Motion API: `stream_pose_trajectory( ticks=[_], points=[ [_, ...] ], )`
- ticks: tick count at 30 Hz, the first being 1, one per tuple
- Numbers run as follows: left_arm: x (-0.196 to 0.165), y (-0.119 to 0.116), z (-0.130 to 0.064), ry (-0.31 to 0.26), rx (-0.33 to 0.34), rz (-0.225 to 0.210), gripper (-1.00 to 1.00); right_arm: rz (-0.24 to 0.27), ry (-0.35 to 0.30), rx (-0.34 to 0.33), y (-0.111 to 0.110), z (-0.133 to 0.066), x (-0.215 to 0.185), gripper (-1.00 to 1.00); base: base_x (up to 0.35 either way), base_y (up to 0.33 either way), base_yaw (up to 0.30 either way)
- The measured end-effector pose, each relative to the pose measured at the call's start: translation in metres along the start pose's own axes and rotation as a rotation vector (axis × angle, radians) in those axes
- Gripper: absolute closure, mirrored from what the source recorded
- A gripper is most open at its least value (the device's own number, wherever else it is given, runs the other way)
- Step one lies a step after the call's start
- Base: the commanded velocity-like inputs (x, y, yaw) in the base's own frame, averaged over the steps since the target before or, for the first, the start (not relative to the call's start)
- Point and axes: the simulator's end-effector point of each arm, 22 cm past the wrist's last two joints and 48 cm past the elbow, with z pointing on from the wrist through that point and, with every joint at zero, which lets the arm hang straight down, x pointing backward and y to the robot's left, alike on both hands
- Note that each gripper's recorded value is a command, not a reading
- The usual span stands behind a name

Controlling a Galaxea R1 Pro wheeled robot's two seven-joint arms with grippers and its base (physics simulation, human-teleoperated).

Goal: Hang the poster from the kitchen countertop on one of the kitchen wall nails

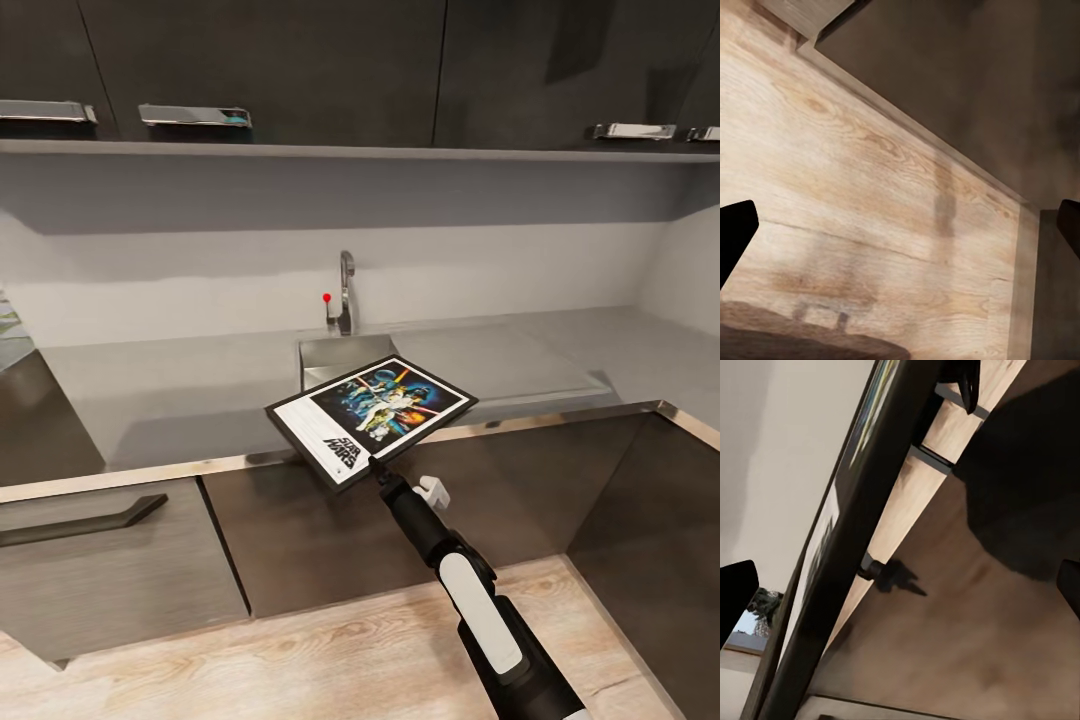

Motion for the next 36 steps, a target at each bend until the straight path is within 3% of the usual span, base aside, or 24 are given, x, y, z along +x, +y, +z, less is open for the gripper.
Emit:
stream_pose_trajectory(
  ticks=[36],
  points=[
    [0.0000,-0.0002,0.0000,0.000,0.001,0.000,-1.00,0.000,-0.001,0.000,0.0000,0.0000,-0.0002,-1.00,0.040,0.024,0.000]
  ],
)
